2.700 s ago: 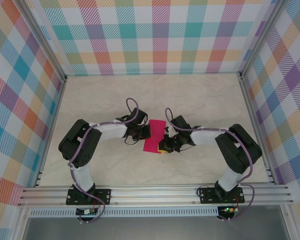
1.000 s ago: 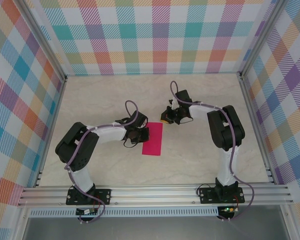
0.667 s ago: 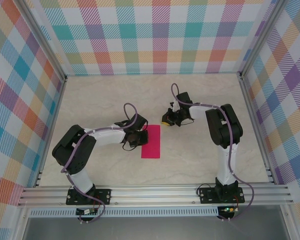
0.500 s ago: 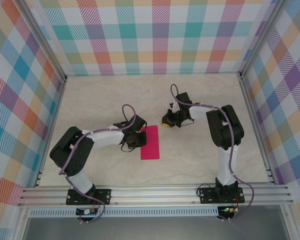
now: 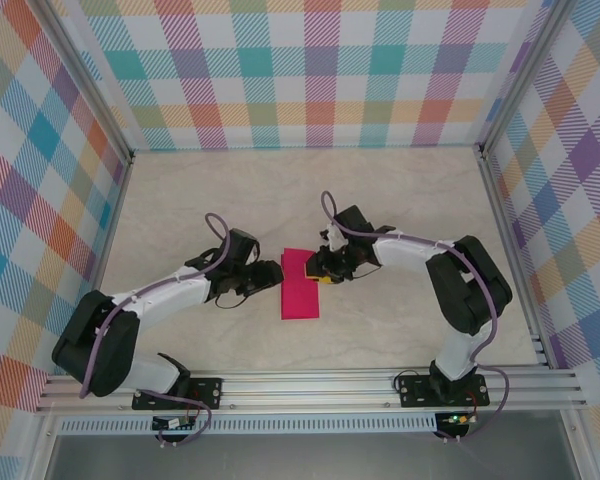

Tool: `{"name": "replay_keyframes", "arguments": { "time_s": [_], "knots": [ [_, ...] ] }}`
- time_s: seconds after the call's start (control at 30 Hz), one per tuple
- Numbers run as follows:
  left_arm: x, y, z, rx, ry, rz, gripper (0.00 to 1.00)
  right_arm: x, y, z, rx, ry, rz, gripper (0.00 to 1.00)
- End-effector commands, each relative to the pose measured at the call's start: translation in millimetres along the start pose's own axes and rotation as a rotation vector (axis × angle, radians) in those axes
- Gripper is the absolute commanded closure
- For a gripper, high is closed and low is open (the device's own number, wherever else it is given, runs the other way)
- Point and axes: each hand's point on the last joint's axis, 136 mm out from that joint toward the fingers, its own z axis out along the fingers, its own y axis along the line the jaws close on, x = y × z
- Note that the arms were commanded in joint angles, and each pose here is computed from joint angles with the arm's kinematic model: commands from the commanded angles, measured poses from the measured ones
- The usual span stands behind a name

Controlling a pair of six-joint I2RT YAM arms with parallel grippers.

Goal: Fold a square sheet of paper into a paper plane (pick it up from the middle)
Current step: Fold the square sheet of paper in half at the center of the table, then fold the triangle a second time at the center of the table.

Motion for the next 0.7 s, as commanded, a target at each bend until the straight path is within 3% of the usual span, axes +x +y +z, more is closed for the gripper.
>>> {"name": "replay_keyframes", "arguments": {
  "time_s": [0.0, 0.47, 0.67],
  "knots": [
    [1.7, -26.5, 4.9, 0.155, 0.051, 0.004, 0.44, 2.2, -14.9, 4.3, 0.034, -0.002, 0.054, 0.66],
    [-1.2, -32.5, 36.8, 0.204, 0.129, -0.034, 0.4, 10.0, -1.8, -18.0, 0.006, -0.061, -0.01, 0.63],
    [-4.4, -41.3, 39.0, 0.23, 0.143, -0.026, 0.56, 15.3, 15.5, -48.1, 0.009, -0.19, -0.151, 0.62]
  ]
}}
